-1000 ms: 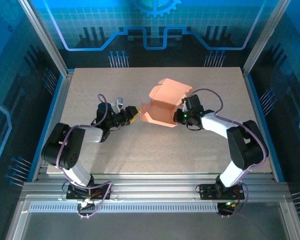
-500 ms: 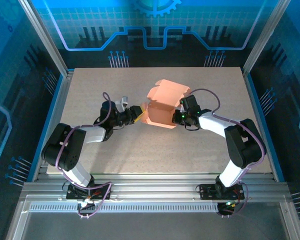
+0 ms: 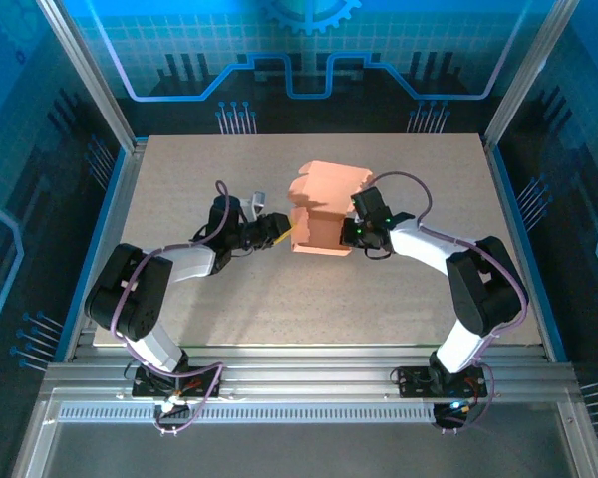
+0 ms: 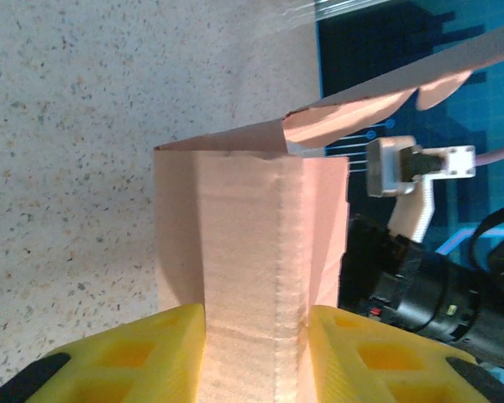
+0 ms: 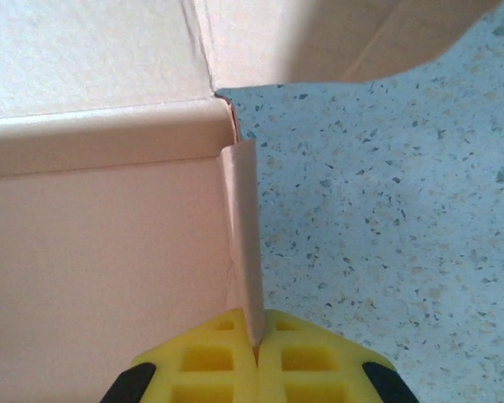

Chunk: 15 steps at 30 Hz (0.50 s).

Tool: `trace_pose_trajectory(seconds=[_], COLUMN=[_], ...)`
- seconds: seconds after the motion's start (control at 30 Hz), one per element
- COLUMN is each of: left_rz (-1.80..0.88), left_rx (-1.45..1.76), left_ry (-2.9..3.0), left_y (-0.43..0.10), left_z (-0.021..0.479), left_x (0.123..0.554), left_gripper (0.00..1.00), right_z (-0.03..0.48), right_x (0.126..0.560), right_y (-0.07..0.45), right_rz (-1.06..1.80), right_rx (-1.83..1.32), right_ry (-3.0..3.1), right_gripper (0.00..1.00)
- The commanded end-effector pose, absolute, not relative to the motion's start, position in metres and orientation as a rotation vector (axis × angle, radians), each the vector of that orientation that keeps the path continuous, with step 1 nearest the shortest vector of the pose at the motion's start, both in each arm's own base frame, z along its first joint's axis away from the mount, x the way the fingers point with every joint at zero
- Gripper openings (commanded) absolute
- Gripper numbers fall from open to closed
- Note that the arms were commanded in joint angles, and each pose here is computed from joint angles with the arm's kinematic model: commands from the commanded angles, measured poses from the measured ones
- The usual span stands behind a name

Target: Fold the paper box

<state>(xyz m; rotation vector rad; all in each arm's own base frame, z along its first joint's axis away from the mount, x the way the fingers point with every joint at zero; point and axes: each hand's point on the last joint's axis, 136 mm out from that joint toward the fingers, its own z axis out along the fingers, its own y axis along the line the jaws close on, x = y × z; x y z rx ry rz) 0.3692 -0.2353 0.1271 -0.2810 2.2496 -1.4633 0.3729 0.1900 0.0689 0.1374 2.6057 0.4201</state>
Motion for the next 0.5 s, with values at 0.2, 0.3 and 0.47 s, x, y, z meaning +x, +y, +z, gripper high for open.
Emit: trace_pose_trajectory(seconds=[0.2, 0.3, 0.47], left_rz=[-1.413, -1.404, -1.391], left_rx=[-0.234, -0.227, -0.213], left_ry=[2.352, 2.369, 2.398], left_y=[-0.245, -0.247, -0.252], left_z=[0.113, 0.111, 0.107], left_x=[0.365, 0.365, 0.365], left_gripper=[0.38, 0.38, 0.36], right_z=[0.079, 0.082, 0.084], right_x=[0.374, 0.374, 0.373], right_y=[0.19, 0.189, 0.192], right_rz=[0.24, 0.197, 0.163], right_rx=[0.058, 0.042, 0.022], right_ry=[2.6, 2.597, 2.599], right_gripper=[0.0, 0.0, 0.0])
